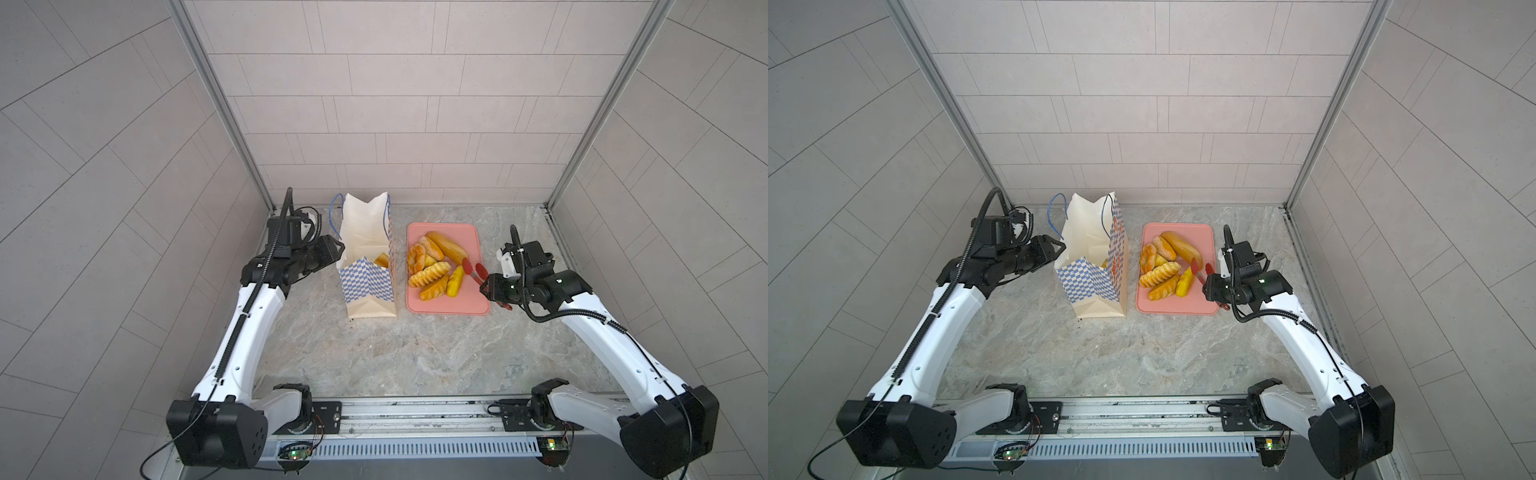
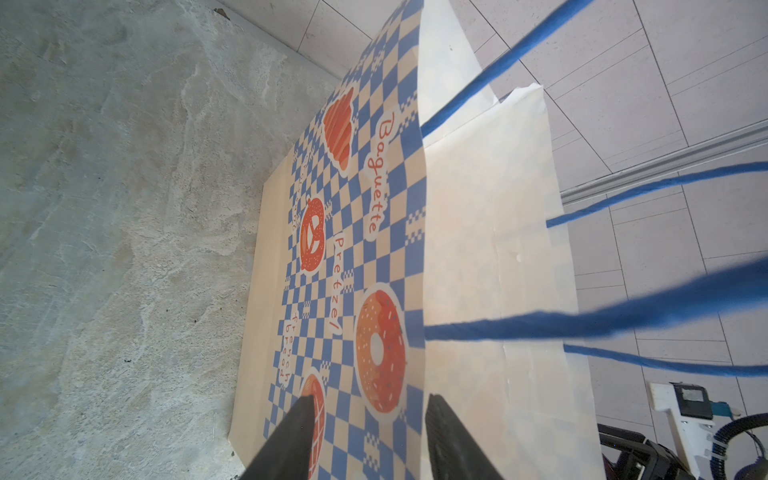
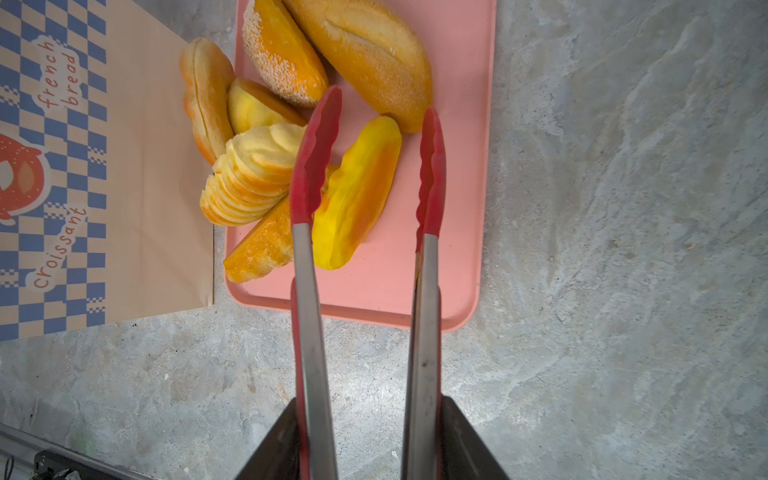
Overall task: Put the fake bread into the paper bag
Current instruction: 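Lower the tongs around the yellow bread on the tray with the right gripper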
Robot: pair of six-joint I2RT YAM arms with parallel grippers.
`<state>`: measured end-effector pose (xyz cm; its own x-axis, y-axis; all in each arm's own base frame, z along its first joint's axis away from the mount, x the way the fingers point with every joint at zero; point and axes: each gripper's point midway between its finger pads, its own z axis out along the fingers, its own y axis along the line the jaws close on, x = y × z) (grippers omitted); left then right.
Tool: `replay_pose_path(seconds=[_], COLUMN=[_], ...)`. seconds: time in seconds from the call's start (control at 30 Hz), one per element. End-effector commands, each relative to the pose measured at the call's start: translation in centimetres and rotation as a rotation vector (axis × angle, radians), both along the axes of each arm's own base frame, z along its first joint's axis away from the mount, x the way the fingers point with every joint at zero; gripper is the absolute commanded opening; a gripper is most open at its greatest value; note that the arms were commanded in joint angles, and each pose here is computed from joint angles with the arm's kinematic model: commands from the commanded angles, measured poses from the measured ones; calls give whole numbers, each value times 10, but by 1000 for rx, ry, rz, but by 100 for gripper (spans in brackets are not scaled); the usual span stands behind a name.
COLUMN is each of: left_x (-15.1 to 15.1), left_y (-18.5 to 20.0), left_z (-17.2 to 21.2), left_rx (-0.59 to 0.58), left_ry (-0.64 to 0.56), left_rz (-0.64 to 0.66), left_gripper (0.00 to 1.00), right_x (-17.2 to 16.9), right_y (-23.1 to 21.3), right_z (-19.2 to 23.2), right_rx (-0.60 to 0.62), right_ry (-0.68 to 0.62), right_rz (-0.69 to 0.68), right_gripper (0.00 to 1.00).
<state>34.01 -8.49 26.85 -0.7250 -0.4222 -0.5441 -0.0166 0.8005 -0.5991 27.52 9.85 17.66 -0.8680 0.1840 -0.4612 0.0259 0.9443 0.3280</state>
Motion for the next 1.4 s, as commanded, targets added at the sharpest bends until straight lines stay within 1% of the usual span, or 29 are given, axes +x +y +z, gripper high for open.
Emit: replay_pose_path(seconds=[0.0, 0.23, 0.63, 1.03, 1.37], left_x=[-2, -2, -1, -2, -1], left_y=[-3, -3, -3, -3, -3], left_z=[1, -2, -5, -10, -13], left_rx=[7, 6, 6, 4, 5], left_ry=[-8, -2, 2, 8, 13], left_rz=[-17, -15, -12, -7, -8], left_gripper=[50, 50, 50, 50, 50], right_x=[10, 11, 18, 23, 29], right_y=[5, 7, 11, 17, 22], right_z=[6, -8, -20, -35, -33], right_rx=[43, 52, 64, 76, 98], right_ry=[-43, -17, 4, 60, 54], right_rz=[-17, -20, -23, -26, -25], right_gripper=[49, 49, 49, 49, 49])
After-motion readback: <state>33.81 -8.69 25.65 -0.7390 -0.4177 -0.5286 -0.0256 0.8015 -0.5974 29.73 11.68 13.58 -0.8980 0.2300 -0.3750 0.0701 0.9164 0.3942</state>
